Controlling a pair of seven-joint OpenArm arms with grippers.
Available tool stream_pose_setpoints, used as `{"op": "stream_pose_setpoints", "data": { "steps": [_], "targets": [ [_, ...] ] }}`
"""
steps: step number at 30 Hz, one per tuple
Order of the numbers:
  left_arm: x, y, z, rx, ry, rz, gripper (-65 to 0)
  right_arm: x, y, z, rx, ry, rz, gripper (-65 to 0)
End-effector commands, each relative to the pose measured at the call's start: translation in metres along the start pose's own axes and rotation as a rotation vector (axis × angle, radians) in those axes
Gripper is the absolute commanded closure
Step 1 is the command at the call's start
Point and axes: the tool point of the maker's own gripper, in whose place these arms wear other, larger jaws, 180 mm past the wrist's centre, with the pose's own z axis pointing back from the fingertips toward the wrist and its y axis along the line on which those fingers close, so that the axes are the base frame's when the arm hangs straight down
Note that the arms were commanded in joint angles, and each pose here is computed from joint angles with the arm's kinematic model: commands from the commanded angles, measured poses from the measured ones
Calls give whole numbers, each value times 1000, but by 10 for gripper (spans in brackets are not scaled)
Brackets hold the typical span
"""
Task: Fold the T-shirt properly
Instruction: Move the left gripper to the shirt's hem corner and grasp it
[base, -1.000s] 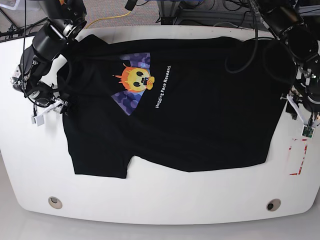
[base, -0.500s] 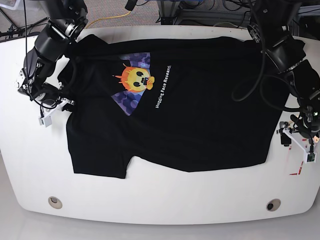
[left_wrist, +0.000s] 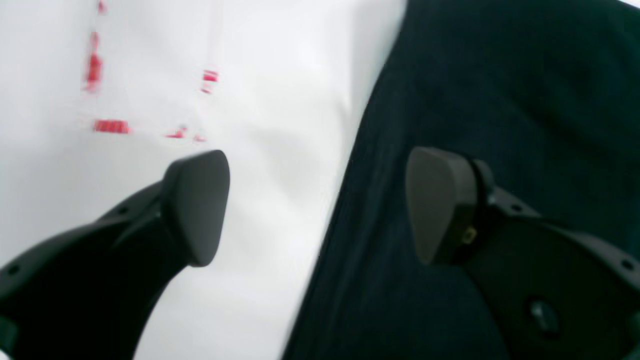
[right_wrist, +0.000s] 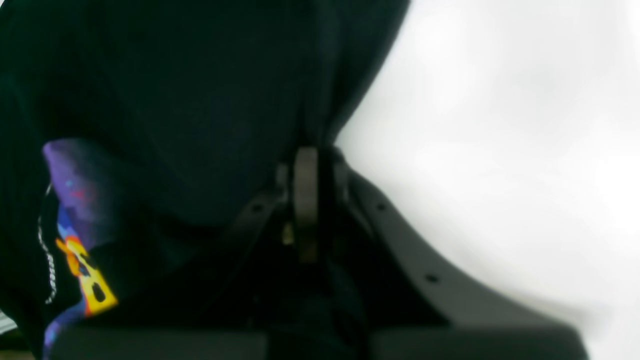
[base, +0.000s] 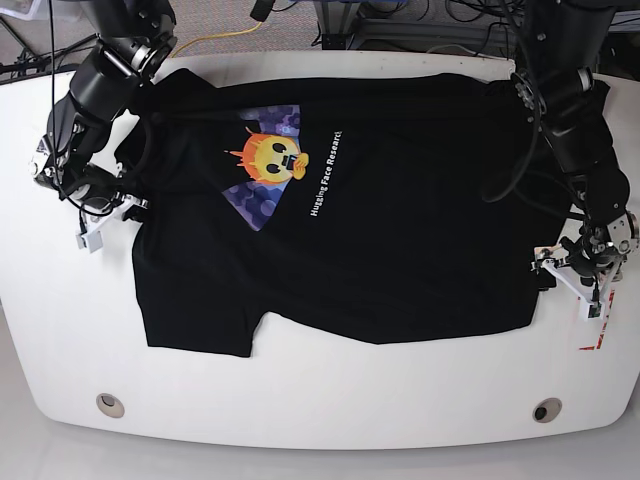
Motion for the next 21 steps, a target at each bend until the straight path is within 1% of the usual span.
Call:
{"op": "stream_pose_setpoints", "data": {
  "steps": [1, 3, 5, 10, 16, 21],
  "targets": [
    [24, 5, -3, -16, -74, 30, -519, 22, 0, 9, -3, -55, 28, 0],
    [23, 7, -9, -26, -76, 55, -519, 22, 0, 9, -3, -55, 28, 0],
    [18, -1, -17, -58, -61, 78, -519, 22, 0, 9, -3, -55, 28, 0],
    [21, -20, -22, -148, -55, 69, -519, 22, -1, 9, -3, -57, 26, 0],
    [21, -23, -23, -155, -71, 69, -519, 22, -1, 9, -3, -57, 26, 0],
    [19, -33, -26, -170, -52, 31, -519, 22, -1, 10, -4, -58, 25, 0]
  ]
}}
